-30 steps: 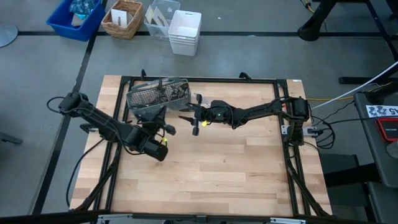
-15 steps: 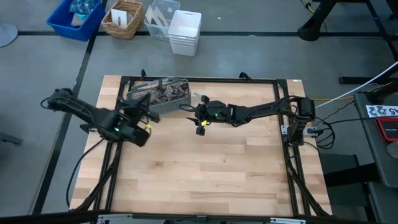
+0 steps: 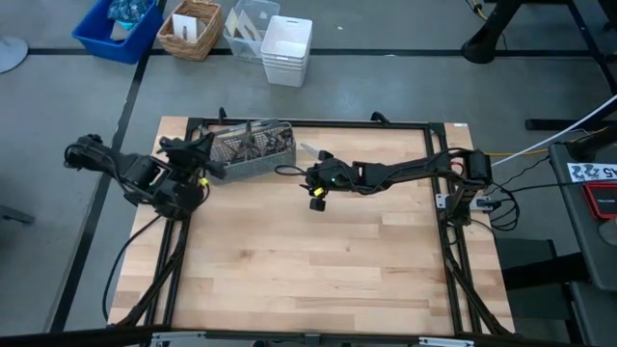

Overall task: Sort silverware
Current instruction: Put the silver table knife into the silverware rack

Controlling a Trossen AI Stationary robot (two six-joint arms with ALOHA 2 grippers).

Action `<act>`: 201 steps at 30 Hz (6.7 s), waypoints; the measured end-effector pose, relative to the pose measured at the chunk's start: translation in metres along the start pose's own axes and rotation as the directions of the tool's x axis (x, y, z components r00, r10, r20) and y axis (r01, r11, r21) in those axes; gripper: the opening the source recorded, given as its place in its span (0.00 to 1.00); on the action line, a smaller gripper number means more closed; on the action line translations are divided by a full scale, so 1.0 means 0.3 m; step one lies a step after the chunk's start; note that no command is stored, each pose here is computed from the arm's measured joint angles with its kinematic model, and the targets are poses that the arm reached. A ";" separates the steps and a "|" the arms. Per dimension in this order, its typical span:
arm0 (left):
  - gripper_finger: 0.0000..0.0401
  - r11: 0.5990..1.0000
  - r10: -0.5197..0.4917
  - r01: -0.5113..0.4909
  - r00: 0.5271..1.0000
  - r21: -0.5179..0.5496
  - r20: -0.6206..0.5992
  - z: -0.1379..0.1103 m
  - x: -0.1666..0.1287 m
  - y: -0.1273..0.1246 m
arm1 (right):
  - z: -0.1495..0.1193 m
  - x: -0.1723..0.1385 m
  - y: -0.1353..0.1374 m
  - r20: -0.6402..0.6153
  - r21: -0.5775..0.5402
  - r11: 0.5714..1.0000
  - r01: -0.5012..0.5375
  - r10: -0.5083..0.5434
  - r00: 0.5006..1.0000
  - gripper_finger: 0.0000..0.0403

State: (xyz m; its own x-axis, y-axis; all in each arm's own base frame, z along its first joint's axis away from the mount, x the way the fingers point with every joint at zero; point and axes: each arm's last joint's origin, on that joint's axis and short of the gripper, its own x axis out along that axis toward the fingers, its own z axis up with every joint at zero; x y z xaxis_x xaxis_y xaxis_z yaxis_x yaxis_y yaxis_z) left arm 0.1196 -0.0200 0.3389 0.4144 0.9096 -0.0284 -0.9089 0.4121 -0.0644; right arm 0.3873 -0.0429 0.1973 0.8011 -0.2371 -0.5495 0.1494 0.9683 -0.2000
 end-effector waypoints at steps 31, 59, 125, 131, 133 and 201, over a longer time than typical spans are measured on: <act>0.00 0.994 0.112 -0.112 0.991 -0.004 -0.069 -0.302 0.043 0.090 | -0.102 0.012 -0.243 -0.209 0.263 0.945 0.197 -0.143 0.967 0.39; 0.29 0.977 0.115 -0.133 0.986 -0.165 -0.117 -0.394 0.057 0.079 | -0.209 0.061 -0.369 -0.291 0.387 0.898 0.208 -0.095 0.952 0.39; 0.25 0.964 -0.178 0.132 0.965 -0.230 -0.191 -0.362 -0.026 0.017 | -0.230 0.204 -0.264 -0.423 0.378 0.893 0.245 -0.068 0.904 0.39; 0.25 0.963 -0.186 0.137 0.961 -0.233 -0.207 -0.363 -0.026 0.016 | -0.234 0.202 -0.260 -0.431 0.399 0.892 0.214 -0.024 0.902 0.38; 0.25 0.963 -0.188 0.137 0.960 -0.233 -0.210 -0.363 -0.027 0.016 | -0.239 0.199 -0.249 -0.448 0.407 0.893 0.192 0.012 0.894 0.36; 0.25 0.964 -0.196 0.145 0.954 -0.224 -0.228 -0.365 -0.027 0.016 | -0.099 0.157 -0.210 -0.539 0.367 0.891 0.267 -0.030 0.841 0.12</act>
State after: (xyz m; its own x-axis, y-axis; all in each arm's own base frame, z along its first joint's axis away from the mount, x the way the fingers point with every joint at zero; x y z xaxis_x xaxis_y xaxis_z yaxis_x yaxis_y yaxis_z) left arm 0.1171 -0.0311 0.2295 0.5843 0.7747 -0.2417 -0.8053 0.5170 -0.2901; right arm 0.3985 -0.1175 0.1597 0.3569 -0.2711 -0.8939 0.5599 0.8281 -0.0276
